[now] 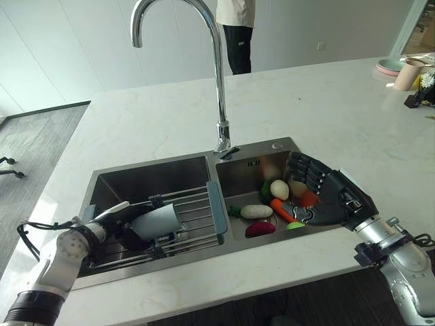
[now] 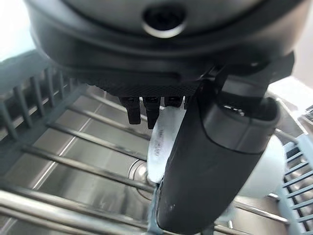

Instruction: Place the dishes in the dishwasher.

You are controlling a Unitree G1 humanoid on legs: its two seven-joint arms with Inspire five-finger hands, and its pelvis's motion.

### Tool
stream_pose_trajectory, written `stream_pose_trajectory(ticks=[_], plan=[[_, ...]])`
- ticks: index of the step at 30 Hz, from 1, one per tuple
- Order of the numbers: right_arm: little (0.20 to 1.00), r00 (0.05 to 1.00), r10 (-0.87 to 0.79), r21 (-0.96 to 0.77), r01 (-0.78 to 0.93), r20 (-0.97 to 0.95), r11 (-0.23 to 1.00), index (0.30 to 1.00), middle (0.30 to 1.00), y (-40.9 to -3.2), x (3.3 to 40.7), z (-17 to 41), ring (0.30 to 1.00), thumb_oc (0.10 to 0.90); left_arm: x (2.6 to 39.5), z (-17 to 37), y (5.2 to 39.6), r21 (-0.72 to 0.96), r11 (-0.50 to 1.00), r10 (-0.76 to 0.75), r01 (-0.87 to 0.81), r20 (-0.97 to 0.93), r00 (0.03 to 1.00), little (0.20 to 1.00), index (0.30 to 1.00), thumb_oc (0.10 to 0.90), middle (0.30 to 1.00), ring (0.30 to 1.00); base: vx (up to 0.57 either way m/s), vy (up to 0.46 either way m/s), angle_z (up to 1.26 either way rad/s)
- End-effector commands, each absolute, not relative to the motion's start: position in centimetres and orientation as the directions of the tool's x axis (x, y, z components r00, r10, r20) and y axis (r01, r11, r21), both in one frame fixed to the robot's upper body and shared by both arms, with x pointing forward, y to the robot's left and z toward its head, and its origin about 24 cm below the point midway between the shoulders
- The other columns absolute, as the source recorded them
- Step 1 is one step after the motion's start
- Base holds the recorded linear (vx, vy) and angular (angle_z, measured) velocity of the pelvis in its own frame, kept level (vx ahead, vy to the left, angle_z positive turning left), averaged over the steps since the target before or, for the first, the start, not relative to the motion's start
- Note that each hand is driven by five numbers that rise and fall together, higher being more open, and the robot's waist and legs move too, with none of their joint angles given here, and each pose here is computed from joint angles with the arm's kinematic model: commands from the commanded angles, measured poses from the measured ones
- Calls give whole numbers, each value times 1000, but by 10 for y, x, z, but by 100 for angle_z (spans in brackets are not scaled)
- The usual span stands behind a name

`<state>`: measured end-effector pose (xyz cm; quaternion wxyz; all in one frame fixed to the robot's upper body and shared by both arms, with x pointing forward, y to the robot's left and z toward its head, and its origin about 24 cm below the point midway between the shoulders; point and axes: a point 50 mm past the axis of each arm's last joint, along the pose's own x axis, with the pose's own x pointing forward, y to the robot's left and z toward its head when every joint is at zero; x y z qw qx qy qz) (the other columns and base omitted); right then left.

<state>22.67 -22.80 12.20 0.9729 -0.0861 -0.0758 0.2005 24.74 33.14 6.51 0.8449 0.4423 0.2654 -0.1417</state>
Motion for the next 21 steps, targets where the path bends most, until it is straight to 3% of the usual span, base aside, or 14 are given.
stream_pose_trajectory(ticks=[1, 21], plan=[[900, 802, 465, -320, -359, 376, 877, 900, 900, -215, 236, 178, 900, 800, 281, 113, 322, 794, 504, -19, 341, -384, 923, 900, 900, 800, 900, 900, 0, 0, 0], [900, 795, 478, -326, -371, 372, 870, 900, 900, -210, 238, 178, 900, 800, 287, 117, 316, 828, 444, -31, 343, -369, 929, 900, 900, 800, 900, 900, 0, 0, 0]])
